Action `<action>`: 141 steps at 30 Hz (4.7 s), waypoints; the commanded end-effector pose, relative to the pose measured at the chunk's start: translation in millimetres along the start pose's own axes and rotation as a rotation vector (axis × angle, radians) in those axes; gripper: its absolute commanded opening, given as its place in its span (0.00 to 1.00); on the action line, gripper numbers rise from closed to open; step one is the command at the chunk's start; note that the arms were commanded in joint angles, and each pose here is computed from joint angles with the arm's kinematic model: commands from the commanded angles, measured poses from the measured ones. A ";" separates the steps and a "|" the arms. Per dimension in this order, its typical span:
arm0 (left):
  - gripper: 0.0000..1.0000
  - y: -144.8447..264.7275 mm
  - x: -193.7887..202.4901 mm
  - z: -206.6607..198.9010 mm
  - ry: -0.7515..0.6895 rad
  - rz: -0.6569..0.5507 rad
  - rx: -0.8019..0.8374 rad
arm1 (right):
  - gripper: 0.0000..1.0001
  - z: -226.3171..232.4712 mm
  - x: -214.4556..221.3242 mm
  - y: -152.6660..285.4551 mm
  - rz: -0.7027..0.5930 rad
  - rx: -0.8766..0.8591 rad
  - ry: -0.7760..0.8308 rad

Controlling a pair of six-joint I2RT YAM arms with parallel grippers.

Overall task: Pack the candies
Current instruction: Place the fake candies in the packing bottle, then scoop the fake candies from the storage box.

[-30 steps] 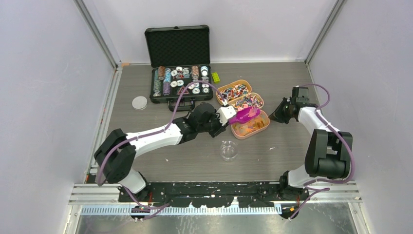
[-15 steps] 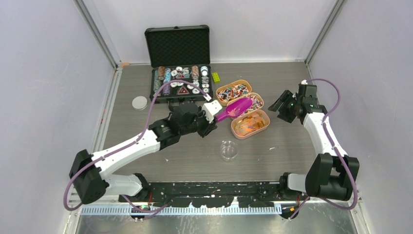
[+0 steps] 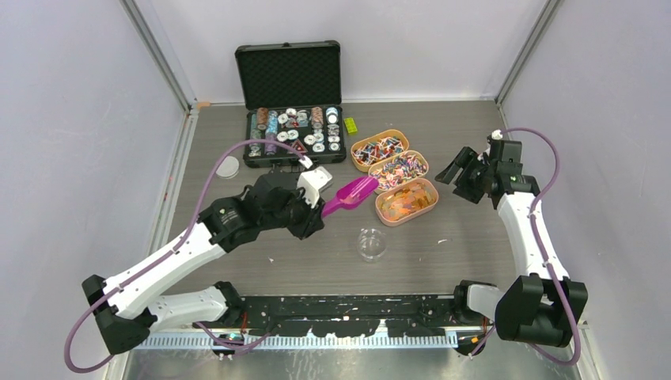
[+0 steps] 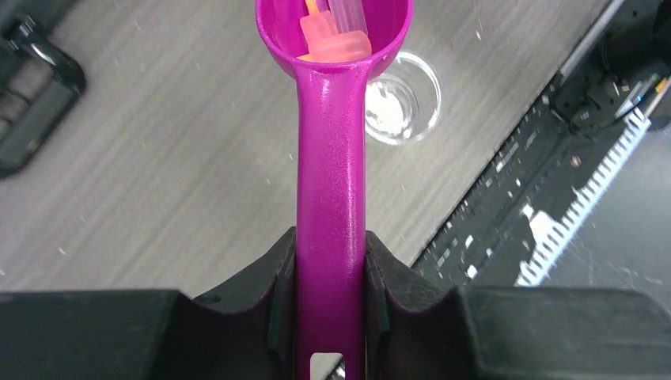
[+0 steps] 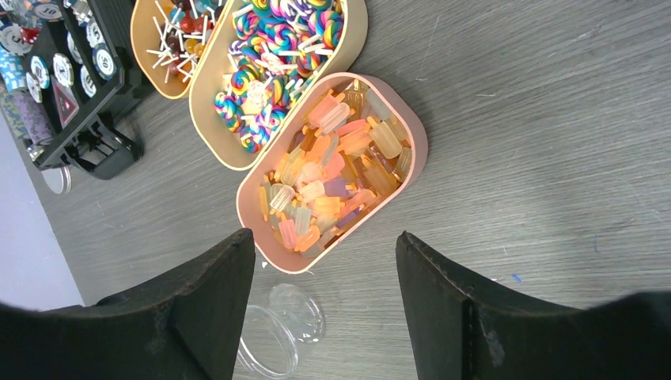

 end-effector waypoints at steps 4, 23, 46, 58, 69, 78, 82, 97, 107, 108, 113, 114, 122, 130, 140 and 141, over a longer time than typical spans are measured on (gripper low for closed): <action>0.00 27.7 34.1 -23.4 0.085 0.152 0.071 | 0.70 18.0 -14.6 16.5 -0.046 -0.053 0.042; 0.00 18.7 60.3 -46.1 0.016 0.414 0.087 | 0.70 19.3 -10.2 18.8 -0.047 -0.069 0.044; 0.00 9.7 68.1 -52.0 -0.003 0.684 0.062 | 0.70 24.6 -12.6 24.1 -0.057 -0.085 0.040; 0.00 15.8 61.2 -50.5 -0.037 0.767 0.038 | 0.70 21.3 -8.9 22.8 -0.051 -0.075 0.034; 0.00 14.1 30.5 -48.5 -0.064 0.615 0.022 | 0.70 23.9 -5.2 19.7 -0.043 -0.098 0.004; 0.00 -8.4 -35.4 -29.5 -0.182 0.425 -0.038 | 0.60 1.2 7.7 -9.8 0.029 -0.027 0.000; 0.00 -27.4 -54.0 -19.6 -0.226 0.424 -0.039 | 0.54 -16.0 8.5 -21.5 0.047 0.056 0.000; 0.00 -122.8 -64.3 8.8 -0.307 0.499 0.030 | 0.37 -39.2 14.7 -71.5 0.106 0.118 -0.057; 0.00 -149.2 -46.3 10.9 -0.312 0.570 0.055 | 0.34 -47.5 19.5 -92.3 0.127 0.131 -0.091; 0.00 -151.3 -45.5 11.3 -0.312 0.573 0.054 | 0.33 -48.5 20.6 -93.8 0.131 0.133 -0.092; 0.00 -161.2 -38.8 10.8 -0.303 0.595 0.065 | 0.30 -51.9 27.2 -99.7 0.147 0.132 -0.097; 0.00 -163.6 -37.6 10.0 -0.301 0.597 0.072 | 0.30 -52.0 27.9 -100.7 0.147 0.131 -0.095; 0.00 -181.9 -29.2 12.3 -0.294 0.621 0.073 | 0.25 -53.6 32.5 -105.8 0.161 0.132 -0.082; 0.00 -202.5 -25.5 13.2 -0.289 0.597 0.072 | 0.18 -51.7 40.0 -110.4 0.177 0.132 -0.072; 0.00 -216.1 -17.9 19.1 -0.306 0.533 0.048 | 0.07 -56.5 51.1 -112.7 0.195 0.134 -0.075; 0.00 -217.2 -17.4 19.9 -0.308 0.526 0.044 | 0.07 -56.3 51.1 -112.6 0.195 0.132 -0.074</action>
Point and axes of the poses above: each gripper's point midway between its finger pads, its own y axis back along the fingers, its own z axis along the line the jaws close on, x = y × z, the point moved 1 cm from there along y, back along the fingers, and after that the axes turned 3 degrees about y, right-handed, at the moved point
